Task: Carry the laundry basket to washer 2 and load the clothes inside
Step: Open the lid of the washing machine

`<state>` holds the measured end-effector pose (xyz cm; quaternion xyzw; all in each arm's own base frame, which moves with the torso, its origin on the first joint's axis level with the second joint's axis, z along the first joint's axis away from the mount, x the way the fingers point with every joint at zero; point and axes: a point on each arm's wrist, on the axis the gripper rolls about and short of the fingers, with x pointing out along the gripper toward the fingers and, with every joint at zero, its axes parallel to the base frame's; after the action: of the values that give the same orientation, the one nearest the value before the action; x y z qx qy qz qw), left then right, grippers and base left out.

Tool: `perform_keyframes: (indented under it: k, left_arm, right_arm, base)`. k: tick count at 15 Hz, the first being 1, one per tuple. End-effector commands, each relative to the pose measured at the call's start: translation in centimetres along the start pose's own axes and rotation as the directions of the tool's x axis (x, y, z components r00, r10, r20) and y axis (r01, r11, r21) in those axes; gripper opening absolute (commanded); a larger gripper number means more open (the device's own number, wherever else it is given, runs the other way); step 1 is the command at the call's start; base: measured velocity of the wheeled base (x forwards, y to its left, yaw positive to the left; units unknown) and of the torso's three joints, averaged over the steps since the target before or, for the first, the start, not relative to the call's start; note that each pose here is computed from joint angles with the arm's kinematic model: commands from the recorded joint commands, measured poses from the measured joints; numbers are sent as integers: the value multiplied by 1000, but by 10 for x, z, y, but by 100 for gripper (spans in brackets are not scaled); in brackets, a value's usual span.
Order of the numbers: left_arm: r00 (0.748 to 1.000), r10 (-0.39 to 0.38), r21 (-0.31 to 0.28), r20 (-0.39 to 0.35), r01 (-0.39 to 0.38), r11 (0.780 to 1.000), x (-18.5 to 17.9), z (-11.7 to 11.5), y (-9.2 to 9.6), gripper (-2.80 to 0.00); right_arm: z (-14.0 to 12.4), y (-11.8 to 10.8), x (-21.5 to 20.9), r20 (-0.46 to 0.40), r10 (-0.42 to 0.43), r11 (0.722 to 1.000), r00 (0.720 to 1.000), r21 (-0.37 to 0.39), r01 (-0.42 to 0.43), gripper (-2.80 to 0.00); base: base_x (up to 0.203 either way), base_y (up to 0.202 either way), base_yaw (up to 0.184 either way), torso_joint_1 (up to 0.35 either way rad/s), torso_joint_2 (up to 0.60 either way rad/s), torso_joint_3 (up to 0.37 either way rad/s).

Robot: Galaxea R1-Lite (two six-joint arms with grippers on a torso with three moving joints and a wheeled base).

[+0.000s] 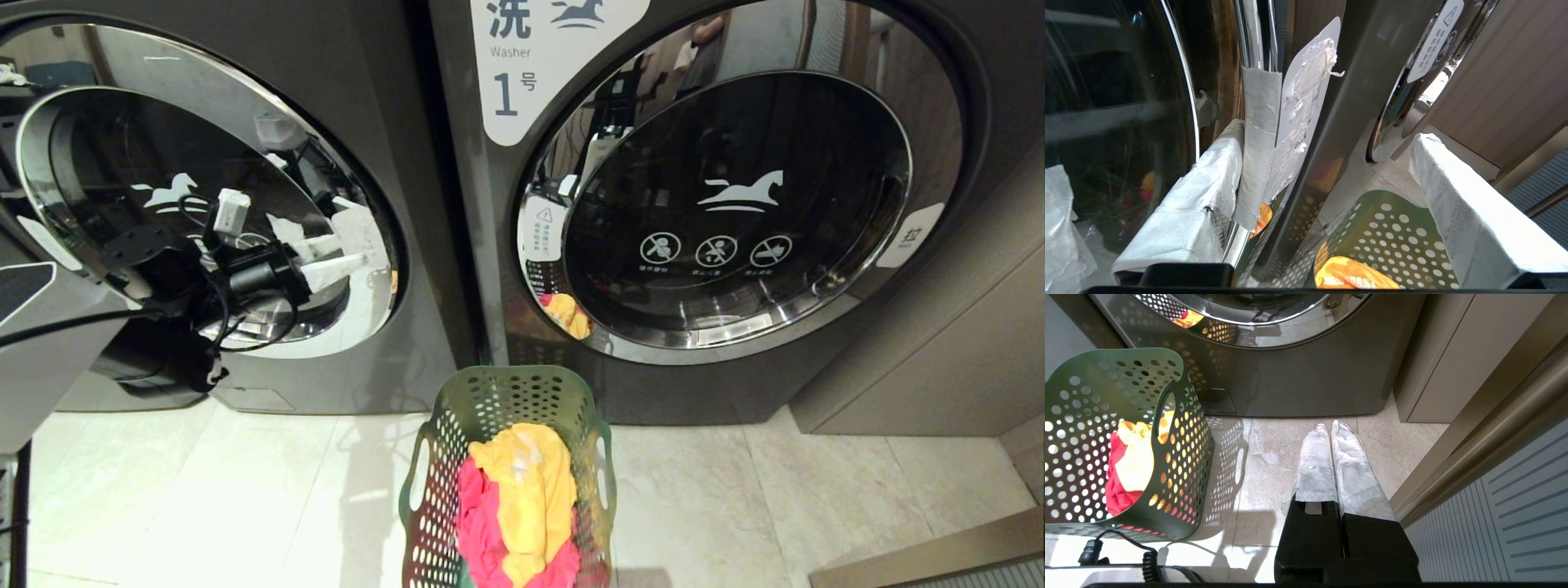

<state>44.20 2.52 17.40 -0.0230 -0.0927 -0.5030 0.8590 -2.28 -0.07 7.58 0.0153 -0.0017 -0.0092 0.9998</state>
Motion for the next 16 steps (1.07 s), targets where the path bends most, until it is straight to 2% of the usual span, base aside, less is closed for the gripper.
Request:
perform_keyframes:
  k: [1, 5, 7, 9, 11, 12, 14, 16]
  left_arm:
    - [1000, -13, 14, 2, 13, 1000, -1, 8, -5, 0]
    - [999, -29, 0, -13, 29, 1000, -8, 9, -15, 0]
    - [1000, -7, 14, -12, 7, 1000, -19, 14, -18, 0]
    - [997, 78, 41, -15, -77, 996, -56, 34, -21, 0]
    - [981, 193, 72, -28, -191, 979, -112, 61, -30, 0]
    - [966, 257, 95, -35, -253, 963, -145, 78, -40, 0]
    - [921, 387, 146, -43, -377, 915, -204, 119, -72, 0]
    - [860, 510, 219, -21, -494, 841, -235, 169, -126, 0]
  right_arm:
    - [0, 0, 0, 0, 0, 1000, 1000, 0, 0, -280]
    - [0, 0, 0, 0, 0, 1000, 1000, 0, 0, -280]
    - [0, 0, 0, 0, 0, 1000, 1000, 0, 0, -280]
    - [0, 0, 0, 0, 0, 1000, 1000, 0, 0, -280]
    - [0, 0, 0, 0, 0, 1000, 1000, 0, 0, -280]
    - [0, 0, 0, 0, 0, 1000, 1000, 0, 0, -280]
    - [0, 0, 0, 0, 1, 1000, 1000, 0, -1, -280]
    - [0, 0, 0, 0, 0, 1000, 1000, 0, 0, -280]
  base:
    - [0, 0, 0, 0, 0, 0]
    - [0, 0, 0, 0, 0, 0]
    - [0, 0, 0, 0, 0, 0]
    - [0, 0, 0, 0, 0, 0]
    - [0, 0, 0, 0, 0, 0]
    - [0, 0, 0, 0, 0, 0]
    - [0, 0, 0, 0, 0, 0]
    - [0, 0, 0, 0, 0, 0]
